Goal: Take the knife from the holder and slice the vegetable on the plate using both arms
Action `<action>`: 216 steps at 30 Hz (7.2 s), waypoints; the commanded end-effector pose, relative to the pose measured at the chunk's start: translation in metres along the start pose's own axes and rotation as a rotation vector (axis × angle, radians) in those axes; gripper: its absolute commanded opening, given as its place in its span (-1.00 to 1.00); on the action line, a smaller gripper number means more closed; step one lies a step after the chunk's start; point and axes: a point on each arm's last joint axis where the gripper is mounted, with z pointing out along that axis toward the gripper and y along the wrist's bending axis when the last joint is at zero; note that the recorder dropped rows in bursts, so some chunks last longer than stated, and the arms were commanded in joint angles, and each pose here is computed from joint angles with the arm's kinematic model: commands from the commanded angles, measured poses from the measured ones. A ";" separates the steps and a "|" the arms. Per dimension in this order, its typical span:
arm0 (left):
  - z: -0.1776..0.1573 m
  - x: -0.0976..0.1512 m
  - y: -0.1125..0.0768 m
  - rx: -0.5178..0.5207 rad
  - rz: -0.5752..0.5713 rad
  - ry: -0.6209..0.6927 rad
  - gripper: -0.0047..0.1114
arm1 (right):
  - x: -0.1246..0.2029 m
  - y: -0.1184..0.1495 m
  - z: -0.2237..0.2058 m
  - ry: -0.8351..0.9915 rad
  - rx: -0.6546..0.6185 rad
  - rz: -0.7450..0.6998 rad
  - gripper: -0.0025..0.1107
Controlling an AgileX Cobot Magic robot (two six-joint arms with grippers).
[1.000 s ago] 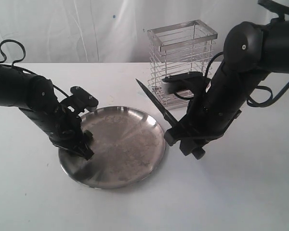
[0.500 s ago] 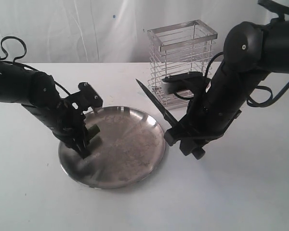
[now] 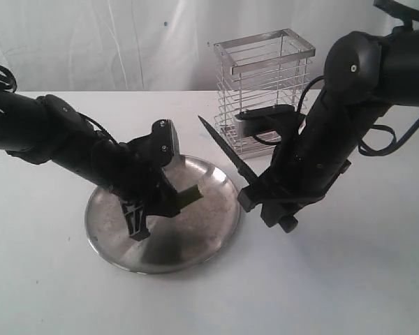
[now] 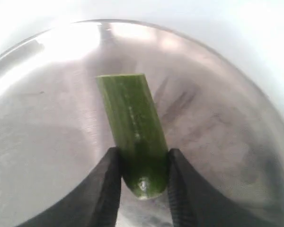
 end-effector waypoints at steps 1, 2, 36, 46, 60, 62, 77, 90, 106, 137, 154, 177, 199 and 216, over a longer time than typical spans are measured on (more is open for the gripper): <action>-0.003 0.005 0.014 -0.128 -0.062 0.025 -0.92 | 0.003 0.000 -0.001 0.021 -0.010 0.029 -0.96; -0.004 0.006 0.016 -0.138 -0.059 0.031 -0.92 | 0.003 0.000 -0.001 0.027 -0.009 0.033 -0.96; 0.017 0.024 0.017 -0.029 -0.109 0.116 -0.48 | 0.004 0.000 0.000 0.034 -0.013 0.061 -0.96; 0.017 0.024 0.018 -0.049 -0.194 0.112 0.08 | 0.004 0.000 0.000 0.039 -0.017 0.062 -0.96; -0.034 -0.012 0.022 -0.153 -0.141 0.015 0.10 | 0.017 0.016 -0.006 0.168 -0.056 0.039 -0.96; -0.050 -0.022 0.022 -0.193 -0.125 -0.013 0.07 | 0.016 0.023 -0.006 0.164 -0.056 0.049 -0.96; -0.034 -0.003 0.055 -0.094 -0.785 -0.487 -0.92 | -0.018 0.048 0.040 0.282 -0.063 0.194 -0.96; -0.015 0.046 0.066 0.183 -0.889 -0.720 -0.92 | -0.039 0.049 0.050 0.272 -0.091 0.194 -0.96; -0.008 0.043 0.065 0.299 -0.832 -0.801 -0.92 | -0.043 0.056 0.068 0.257 -0.080 0.181 -0.96; 0.001 0.037 0.061 0.301 -0.803 -0.784 -0.92 | -0.039 0.055 0.069 0.301 -0.050 0.191 -0.96; 0.002 0.038 0.061 0.284 -0.810 -0.771 -0.92 | -0.040 0.060 0.071 0.290 -0.043 0.170 -0.96; 0.006 0.043 0.065 0.221 -0.832 -0.717 -0.92 | -0.041 0.059 0.071 0.273 -0.029 0.177 -0.96; 0.031 0.045 0.051 0.146 -0.840 -0.519 -0.92 | -0.042 0.059 0.071 0.267 -0.026 0.183 -0.96; 0.035 0.053 0.051 0.115 -0.877 -0.427 -0.92 | -0.038 0.058 0.075 0.281 -0.030 0.190 -0.96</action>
